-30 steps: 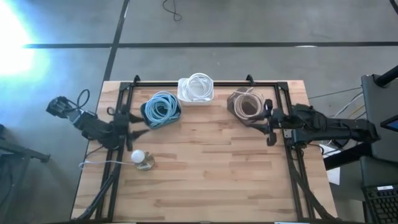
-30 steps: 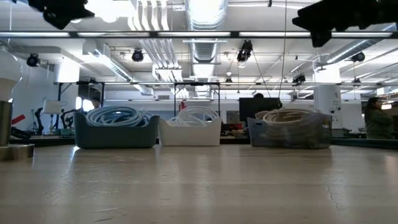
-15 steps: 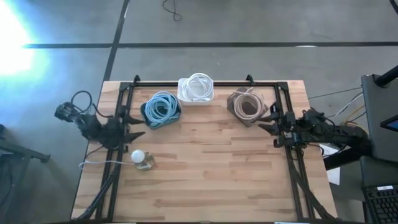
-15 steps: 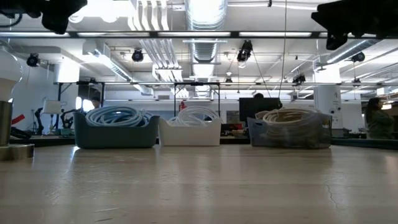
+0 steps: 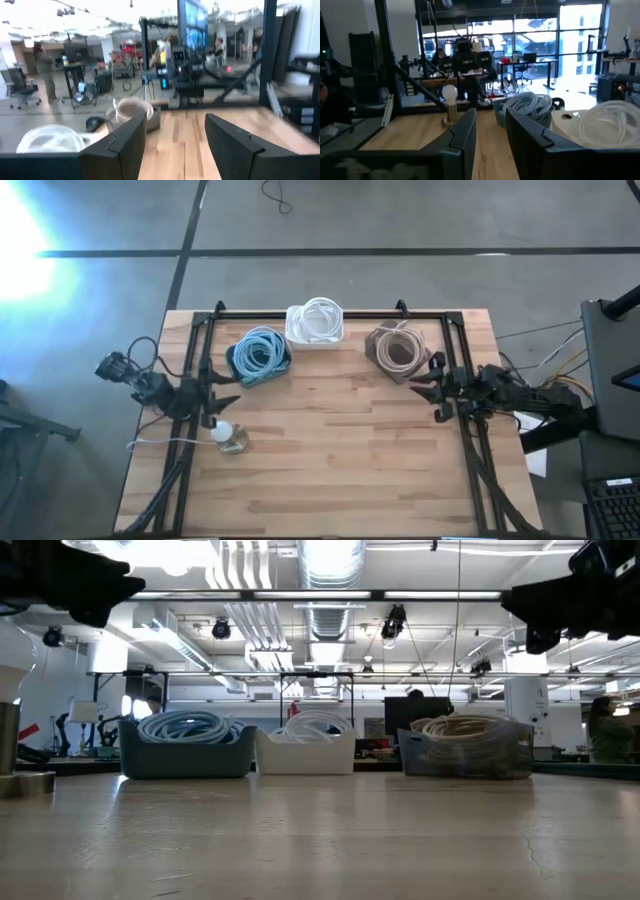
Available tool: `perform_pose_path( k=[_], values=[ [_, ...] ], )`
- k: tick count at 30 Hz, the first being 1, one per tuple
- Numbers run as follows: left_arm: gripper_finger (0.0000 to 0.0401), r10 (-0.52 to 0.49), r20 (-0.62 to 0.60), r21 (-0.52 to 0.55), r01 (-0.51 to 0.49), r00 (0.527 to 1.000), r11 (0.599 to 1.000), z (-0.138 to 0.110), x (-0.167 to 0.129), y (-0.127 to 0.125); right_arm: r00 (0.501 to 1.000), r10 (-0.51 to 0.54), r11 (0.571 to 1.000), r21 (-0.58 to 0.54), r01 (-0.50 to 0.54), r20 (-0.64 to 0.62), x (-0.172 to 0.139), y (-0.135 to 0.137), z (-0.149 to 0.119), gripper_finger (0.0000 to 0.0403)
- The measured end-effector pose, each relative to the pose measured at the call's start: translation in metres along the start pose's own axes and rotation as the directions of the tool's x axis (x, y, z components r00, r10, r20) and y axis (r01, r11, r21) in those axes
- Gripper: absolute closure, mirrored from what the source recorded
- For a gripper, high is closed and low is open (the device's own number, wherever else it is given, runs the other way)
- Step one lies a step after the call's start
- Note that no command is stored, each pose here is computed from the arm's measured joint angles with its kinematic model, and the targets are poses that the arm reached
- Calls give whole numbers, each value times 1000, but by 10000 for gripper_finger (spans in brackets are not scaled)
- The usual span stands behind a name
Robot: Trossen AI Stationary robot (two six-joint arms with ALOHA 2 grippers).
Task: Sort HDMI cables
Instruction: Return to Home Position
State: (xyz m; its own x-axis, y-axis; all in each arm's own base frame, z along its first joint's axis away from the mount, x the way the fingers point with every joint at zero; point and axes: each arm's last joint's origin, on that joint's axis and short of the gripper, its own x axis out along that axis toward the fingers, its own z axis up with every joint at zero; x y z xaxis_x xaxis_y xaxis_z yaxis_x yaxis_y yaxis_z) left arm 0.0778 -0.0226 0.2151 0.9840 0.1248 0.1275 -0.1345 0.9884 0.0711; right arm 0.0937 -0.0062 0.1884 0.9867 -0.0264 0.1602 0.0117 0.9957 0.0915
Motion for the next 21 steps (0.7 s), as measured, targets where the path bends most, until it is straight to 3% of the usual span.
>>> perform_pose_path(
  k=[7,21],
  values=[
    [194,-30,-32,37,31,999,999,-15,2,-4,999,-3,1000,13,4,-39,2,-1,-11,309],
    [194,-75,-62,-27,74,995,997,-43,6,-12,997,-18,1000,6,19,-80,2,-2,-15,315]
  ],
)
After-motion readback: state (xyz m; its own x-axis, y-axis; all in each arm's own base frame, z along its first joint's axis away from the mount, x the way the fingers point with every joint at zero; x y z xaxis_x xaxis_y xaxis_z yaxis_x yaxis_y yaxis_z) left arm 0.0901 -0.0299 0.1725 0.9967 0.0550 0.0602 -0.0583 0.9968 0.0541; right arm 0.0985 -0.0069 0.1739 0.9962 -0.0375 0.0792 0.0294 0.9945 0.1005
